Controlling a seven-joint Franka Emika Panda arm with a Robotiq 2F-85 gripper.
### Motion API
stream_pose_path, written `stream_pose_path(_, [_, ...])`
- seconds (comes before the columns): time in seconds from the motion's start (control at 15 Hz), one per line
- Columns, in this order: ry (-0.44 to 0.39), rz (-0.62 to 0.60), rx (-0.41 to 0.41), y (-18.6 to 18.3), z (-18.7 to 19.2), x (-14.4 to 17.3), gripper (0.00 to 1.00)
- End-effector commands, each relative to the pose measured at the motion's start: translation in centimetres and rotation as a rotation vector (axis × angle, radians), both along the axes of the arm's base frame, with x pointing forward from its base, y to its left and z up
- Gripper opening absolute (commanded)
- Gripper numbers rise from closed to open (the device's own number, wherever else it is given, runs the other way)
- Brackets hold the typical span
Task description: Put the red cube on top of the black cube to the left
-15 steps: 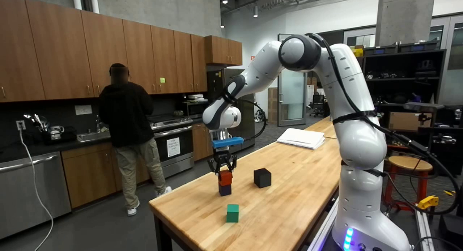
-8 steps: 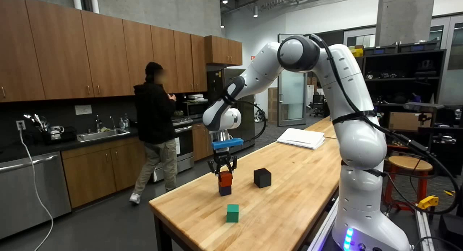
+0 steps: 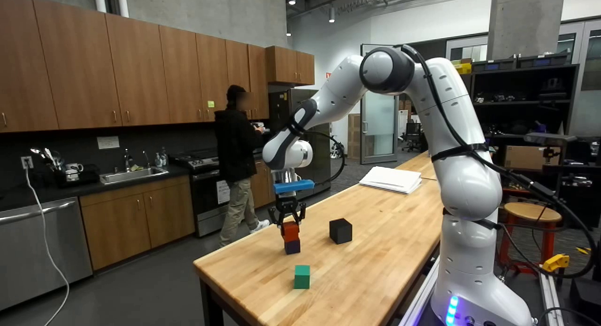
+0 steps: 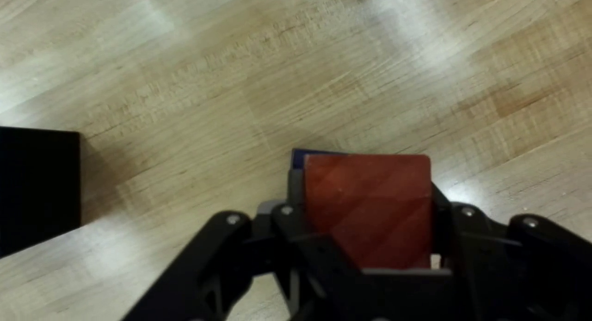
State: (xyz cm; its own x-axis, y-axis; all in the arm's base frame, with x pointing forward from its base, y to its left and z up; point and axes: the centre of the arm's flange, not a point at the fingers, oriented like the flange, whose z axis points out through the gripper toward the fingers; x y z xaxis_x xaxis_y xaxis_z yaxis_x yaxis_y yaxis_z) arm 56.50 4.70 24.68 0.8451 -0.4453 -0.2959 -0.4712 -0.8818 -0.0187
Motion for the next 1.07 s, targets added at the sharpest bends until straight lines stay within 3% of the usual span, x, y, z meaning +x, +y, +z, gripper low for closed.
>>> stream_pose_path(0.0, [-0.007,-0.034,0.007,-0.03,0.02,0.9,0.3])
stream_pose_path(1.0, [0.001,-0.053,0.023,-0.3,0.54,0.42,0.3])
